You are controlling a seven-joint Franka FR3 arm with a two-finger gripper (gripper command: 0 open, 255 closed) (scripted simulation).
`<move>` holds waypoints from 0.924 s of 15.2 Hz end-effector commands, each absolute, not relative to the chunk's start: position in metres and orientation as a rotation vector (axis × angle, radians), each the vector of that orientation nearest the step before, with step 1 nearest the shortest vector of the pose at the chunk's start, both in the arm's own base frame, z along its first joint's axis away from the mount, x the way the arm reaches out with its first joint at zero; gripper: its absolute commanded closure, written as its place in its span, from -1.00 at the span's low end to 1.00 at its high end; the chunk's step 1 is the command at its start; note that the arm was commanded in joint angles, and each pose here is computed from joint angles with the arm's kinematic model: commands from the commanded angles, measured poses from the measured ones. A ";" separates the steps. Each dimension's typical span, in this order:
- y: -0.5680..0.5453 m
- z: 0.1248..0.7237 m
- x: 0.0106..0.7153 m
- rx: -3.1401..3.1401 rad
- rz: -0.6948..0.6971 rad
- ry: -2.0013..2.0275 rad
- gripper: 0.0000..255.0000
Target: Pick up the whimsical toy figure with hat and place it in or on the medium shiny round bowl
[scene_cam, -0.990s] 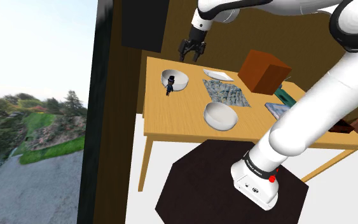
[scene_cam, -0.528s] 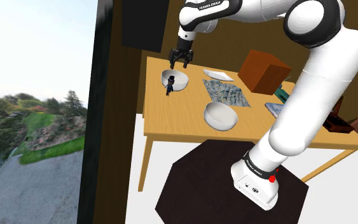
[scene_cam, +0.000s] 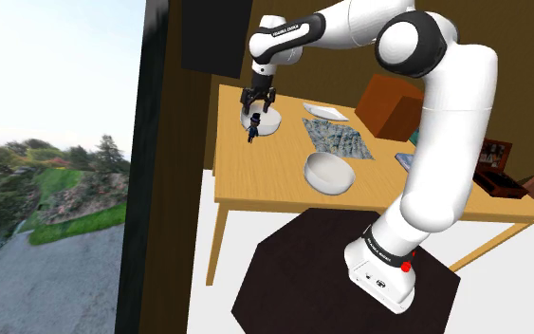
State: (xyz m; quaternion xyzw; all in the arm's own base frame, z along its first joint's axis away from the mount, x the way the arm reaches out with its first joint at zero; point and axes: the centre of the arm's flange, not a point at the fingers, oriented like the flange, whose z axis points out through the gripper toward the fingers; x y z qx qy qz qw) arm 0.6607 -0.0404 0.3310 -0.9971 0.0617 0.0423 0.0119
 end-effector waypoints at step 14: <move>-0.039 0.301 0.659 -3.109 0.133 0.193 1.00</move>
